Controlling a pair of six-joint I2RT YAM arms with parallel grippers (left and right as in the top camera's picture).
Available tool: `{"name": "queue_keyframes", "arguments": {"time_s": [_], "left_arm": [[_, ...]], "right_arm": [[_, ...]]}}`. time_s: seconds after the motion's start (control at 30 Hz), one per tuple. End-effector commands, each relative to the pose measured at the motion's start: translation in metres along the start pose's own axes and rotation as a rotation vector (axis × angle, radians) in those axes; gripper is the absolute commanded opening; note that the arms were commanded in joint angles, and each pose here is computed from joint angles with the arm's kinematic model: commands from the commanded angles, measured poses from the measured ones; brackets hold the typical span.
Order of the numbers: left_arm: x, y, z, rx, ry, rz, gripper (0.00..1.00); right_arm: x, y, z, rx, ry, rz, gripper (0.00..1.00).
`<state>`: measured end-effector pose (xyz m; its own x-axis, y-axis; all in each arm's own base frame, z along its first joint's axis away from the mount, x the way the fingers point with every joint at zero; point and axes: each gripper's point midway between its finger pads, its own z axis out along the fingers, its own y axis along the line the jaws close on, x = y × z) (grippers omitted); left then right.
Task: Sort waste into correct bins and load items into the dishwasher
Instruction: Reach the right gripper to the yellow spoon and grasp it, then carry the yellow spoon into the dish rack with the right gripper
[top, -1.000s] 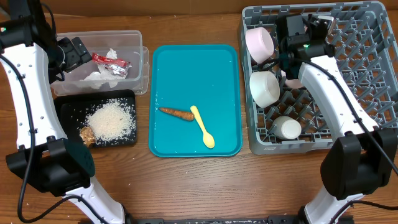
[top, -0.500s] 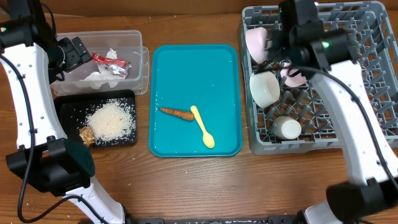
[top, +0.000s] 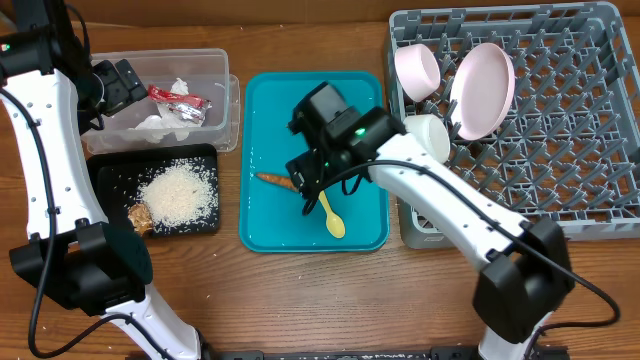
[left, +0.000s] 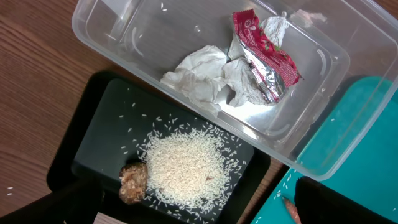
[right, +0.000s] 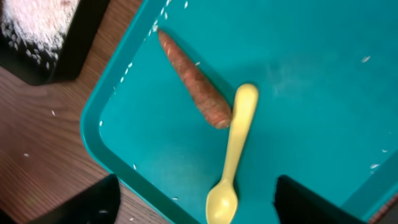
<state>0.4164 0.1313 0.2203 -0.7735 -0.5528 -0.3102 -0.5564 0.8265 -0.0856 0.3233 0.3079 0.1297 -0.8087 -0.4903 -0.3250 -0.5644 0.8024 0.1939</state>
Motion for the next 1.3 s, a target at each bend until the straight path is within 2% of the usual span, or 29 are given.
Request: {"name": "queue_keyframes", "arguments": {"time_s": [0.0,0.2,0.33,0.43,0.53,0.7,1.03,1.1,1.17,1.27], "left_arm": [[-0.003,-0.006,-0.012,0.021,-0.032,0.026,1.00],[-0.003,-0.006,-0.012,0.021,-0.032,0.026,1.00],[-0.003,-0.006,-0.012,0.021,-0.032,0.026,1.00],[-0.003,-0.006,-0.012,0.021,-0.033,0.026,1.00],[-0.003,-0.006,-0.012,0.021,-0.032,0.026,1.00],[-0.003,-0.006,-0.012,0.021,-0.032,0.027,1.00],[-0.003,-0.006,-0.012,0.021,-0.032,0.026,1.00],[-0.003,-0.006,-0.012,0.021,-0.032,0.026,1.00],[-0.003,-0.006,-0.012,0.021,-0.032,0.026,1.00],[-0.003,-0.006,-0.012,0.021,-0.032,0.026,1.00]], "right_arm": [[0.007,-0.011,0.014,0.040,0.044,0.083,0.72],[0.057,-0.027,0.074,0.083,0.209,0.267,0.69],[0.065,-0.031,0.086,0.078,0.245,0.306,0.68],[0.066,-0.026,0.086,0.028,0.260,0.334,0.54],[0.071,-0.021,0.091,-0.006,0.286,0.344,0.46],[0.073,-0.016,0.093,-0.036,0.303,0.351,0.25],[0.080,-0.017,0.105,-0.047,0.340,0.389,0.19],[0.079,-0.021,0.104,-0.051,0.339,0.413,0.15],[0.078,-0.023,0.104,-0.046,0.338,0.441,0.04],[0.078,-0.024,0.103,-0.043,0.337,0.461,0.04]]}}
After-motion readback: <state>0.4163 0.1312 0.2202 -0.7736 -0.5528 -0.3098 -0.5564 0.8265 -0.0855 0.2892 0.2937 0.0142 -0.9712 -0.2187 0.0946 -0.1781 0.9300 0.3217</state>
